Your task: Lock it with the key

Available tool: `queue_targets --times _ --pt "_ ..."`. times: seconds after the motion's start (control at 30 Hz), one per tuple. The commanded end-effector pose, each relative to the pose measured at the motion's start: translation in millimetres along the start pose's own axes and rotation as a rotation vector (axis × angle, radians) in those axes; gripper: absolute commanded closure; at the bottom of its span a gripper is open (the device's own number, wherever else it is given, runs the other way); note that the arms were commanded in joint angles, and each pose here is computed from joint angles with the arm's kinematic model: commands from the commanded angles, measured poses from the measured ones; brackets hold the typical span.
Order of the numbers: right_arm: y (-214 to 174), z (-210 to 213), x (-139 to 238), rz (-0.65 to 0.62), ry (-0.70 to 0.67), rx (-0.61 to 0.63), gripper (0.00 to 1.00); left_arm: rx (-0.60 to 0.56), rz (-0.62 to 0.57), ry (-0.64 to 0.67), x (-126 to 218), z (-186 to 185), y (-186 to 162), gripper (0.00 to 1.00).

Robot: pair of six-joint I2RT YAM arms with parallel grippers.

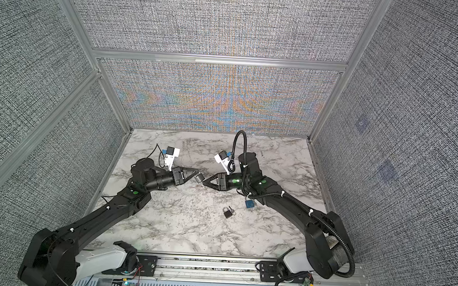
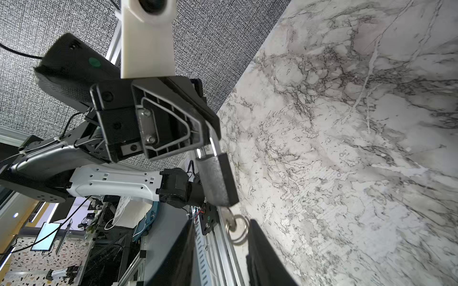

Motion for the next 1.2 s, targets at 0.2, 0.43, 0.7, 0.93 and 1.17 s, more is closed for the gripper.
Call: queue_targets --times 0.2,0.43,0.7,0.93,1.17 --pt "6 7 -7 0.001 0.034 0.032 0.71 -0.001 0.009 -0.04 -2 -6 4 1.0" --pt "5 7 -8 0.006 0.05 0.024 0.95 0.014 -0.005 -0.042 -2 -5 5 1.0" --pt "-3 5 -7 -0.003 0.067 -0.001 1.0 -0.001 -0.104 -0.057 8 -4 13 1.0" --pt "-23 -2 -4 0.015 0.054 -0.048 1.0 -0.006 -0.129 -0.036 15 1 21 1.0" --pt "-27 -12 0 0.015 -0.01 -0.074 1.0 0.016 -0.099 0.035 12 22 15 1.0"
Point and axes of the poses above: each gripper's point midway between its finger pads, its own x axis back along the fingers, its own z axis along the line the jaws close on, y = z × x, the point moved 9 cm from there along x, back along the fingers, and after that the axes turned 8 degrees about x, right-handed, at the moved point
